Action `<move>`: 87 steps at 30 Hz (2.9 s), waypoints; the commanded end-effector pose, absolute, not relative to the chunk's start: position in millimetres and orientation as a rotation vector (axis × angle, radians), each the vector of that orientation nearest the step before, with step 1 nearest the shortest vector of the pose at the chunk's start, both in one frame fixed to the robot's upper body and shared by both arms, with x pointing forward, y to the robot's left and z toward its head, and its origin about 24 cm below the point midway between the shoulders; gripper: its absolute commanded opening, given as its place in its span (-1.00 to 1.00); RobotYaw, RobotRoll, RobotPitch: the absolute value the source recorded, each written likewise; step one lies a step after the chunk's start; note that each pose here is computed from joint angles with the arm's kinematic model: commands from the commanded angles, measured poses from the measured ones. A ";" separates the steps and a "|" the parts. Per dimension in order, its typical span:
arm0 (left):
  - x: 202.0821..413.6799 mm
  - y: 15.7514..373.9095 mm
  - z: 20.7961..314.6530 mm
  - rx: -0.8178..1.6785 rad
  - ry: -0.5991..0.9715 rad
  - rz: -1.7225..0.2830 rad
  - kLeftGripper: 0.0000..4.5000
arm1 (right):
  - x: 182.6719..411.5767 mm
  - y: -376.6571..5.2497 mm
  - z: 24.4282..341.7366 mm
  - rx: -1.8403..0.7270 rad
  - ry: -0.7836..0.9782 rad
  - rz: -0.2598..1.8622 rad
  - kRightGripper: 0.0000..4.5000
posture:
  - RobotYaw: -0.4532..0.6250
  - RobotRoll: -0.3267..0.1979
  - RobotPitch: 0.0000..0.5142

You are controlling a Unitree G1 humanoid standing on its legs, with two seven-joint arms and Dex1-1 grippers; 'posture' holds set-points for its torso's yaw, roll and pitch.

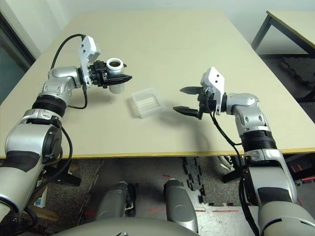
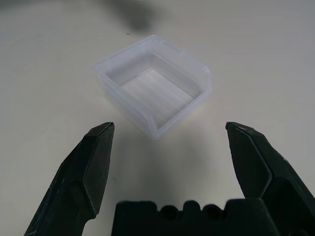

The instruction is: Pour the medicine from the bottle into the box.

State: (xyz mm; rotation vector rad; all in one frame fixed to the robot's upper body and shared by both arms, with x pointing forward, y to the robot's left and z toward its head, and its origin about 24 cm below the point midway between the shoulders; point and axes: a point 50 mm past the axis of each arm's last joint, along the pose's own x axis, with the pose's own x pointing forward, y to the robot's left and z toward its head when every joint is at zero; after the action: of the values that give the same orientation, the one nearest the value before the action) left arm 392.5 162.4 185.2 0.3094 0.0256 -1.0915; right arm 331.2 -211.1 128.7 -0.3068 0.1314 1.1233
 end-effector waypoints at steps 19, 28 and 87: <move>392.5 67.8 181.8 2.043 -0.414 -1.108 0.21 | 338.4 -204.5 130.7 -0.189 0.111 1.088 1.00 | -0.54 0.25 -0.74; 398.9 56.3 183.0 2.654 -0.563 -1.120 0.21 | 342.9 -199.5 134.8 -0.099 0.063 1.050 1.00 | -0.63 0.25 -0.72; 397.9 168.7 123.3 0.004 0.067 -0.562 0.21 | 339.5 -196.0 124.9 -0.310 0.110 1.191 1.00 | -0.50 0.25 -0.70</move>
State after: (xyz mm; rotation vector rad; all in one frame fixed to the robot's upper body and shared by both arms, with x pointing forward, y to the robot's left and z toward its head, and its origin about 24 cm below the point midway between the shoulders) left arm 399.4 168.2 126.7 0.0212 0.0783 -0.5747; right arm 338.5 -196.2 124.0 -0.2938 0.1019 1.1859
